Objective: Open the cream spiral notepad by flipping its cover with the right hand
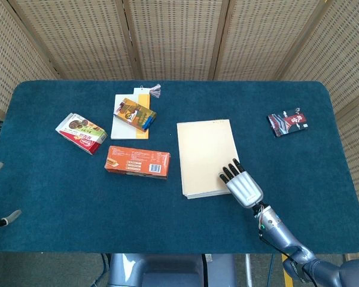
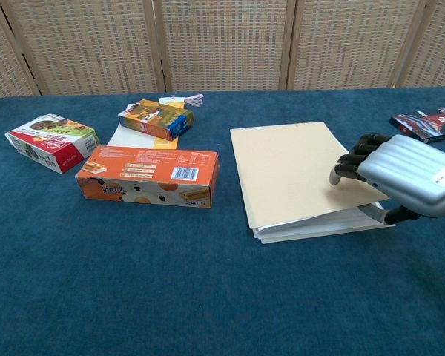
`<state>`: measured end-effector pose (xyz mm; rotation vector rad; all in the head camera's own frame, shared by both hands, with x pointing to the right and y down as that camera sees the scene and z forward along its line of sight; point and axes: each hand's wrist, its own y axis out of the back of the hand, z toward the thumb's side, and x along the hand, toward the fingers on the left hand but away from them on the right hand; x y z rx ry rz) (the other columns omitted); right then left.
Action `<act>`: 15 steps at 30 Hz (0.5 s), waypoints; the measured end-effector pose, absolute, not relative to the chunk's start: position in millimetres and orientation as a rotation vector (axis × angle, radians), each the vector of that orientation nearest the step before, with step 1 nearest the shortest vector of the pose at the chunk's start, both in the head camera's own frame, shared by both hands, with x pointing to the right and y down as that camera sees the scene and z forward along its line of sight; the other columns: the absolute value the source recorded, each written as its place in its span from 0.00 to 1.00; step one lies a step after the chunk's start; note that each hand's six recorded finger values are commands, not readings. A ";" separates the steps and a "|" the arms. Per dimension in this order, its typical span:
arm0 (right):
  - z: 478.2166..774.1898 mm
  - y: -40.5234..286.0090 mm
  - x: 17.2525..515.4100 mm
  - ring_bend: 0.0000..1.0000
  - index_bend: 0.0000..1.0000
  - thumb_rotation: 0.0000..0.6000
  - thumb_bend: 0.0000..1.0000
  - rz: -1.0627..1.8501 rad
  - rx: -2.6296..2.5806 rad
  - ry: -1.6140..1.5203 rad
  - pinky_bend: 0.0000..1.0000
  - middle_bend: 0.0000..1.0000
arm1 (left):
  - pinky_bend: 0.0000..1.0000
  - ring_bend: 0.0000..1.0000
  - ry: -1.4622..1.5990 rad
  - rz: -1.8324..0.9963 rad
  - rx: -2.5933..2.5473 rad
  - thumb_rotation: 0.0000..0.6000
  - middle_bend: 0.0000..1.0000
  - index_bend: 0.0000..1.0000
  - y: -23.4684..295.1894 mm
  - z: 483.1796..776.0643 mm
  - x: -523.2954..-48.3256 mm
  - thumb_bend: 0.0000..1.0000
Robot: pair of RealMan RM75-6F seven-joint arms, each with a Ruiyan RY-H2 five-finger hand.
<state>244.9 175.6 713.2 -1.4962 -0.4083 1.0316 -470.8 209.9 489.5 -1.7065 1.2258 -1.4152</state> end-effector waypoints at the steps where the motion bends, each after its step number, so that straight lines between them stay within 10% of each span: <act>1: 713.4 174.8 244.6 0.31 0.36 1.00 0.49 1.032 -1.495 -0.410 0.20 0.37 | 0.00 0.00 1.226 -1.415 -1.707 1.00 0.00 0.00 209.7 489.5 -470.6 0.00; 15: 719.0 160.8 240.3 0.44 0.55 1.00 0.57 1.019 -1.483 -0.435 0.34 0.57 | 0.00 0.00 1.208 -1.414 -1.726 1.00 0.00 0.00 210.5 491.7 -468.3 0.00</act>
